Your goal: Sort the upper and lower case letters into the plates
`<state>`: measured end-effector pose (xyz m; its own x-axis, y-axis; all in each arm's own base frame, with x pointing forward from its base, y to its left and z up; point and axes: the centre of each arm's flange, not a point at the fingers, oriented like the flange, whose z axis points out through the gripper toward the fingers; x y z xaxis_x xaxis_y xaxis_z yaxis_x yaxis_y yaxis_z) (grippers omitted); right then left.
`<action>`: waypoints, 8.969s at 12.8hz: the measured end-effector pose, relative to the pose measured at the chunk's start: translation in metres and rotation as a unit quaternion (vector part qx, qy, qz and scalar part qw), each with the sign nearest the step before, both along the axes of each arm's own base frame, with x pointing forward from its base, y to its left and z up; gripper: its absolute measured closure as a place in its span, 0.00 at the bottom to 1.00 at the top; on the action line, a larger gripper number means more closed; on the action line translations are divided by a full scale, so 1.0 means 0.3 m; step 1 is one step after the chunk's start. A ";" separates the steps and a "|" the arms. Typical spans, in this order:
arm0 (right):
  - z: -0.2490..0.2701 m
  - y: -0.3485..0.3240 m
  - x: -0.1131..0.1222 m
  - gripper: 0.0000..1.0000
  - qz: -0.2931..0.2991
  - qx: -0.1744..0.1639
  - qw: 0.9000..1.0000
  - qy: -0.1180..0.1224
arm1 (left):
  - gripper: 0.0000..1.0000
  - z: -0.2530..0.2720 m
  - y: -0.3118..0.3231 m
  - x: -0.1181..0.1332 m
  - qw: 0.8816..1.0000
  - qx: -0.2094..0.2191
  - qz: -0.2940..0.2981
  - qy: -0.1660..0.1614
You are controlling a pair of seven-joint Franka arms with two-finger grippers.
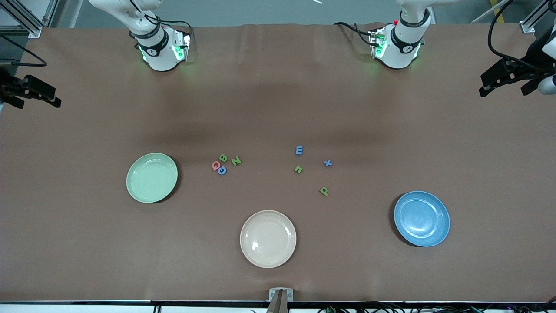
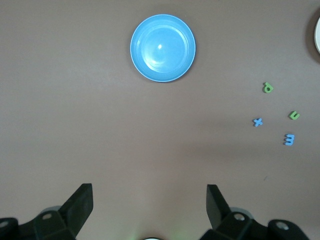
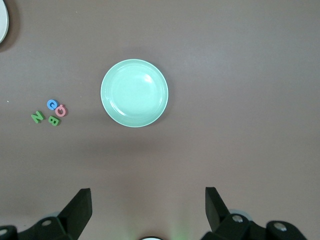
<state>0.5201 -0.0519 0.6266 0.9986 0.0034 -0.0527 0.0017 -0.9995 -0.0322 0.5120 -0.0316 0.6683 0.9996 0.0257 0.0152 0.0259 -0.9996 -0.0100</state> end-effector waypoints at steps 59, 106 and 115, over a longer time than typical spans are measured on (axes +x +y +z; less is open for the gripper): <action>-0.617 0.042 0.378 0.00 -0.063 0.016 0.997 0.049 | 0.74 -1.288 -0.247 0.425 0.998 -0.013 0.059 -0.027; -1.512 1.054 0.004 0.23 -0.220 -0.031 0.975 -0.005 | 0.72 -1.429 -0.543 0.605 0.938 -0.010 0.346 0.007; -1.491 1.041 0.019 0.64 -0.223 -0.029 0.974 -0.010 | 0.59 -1.454 -0.077 0.652 0.961 0.006 0.274 0.034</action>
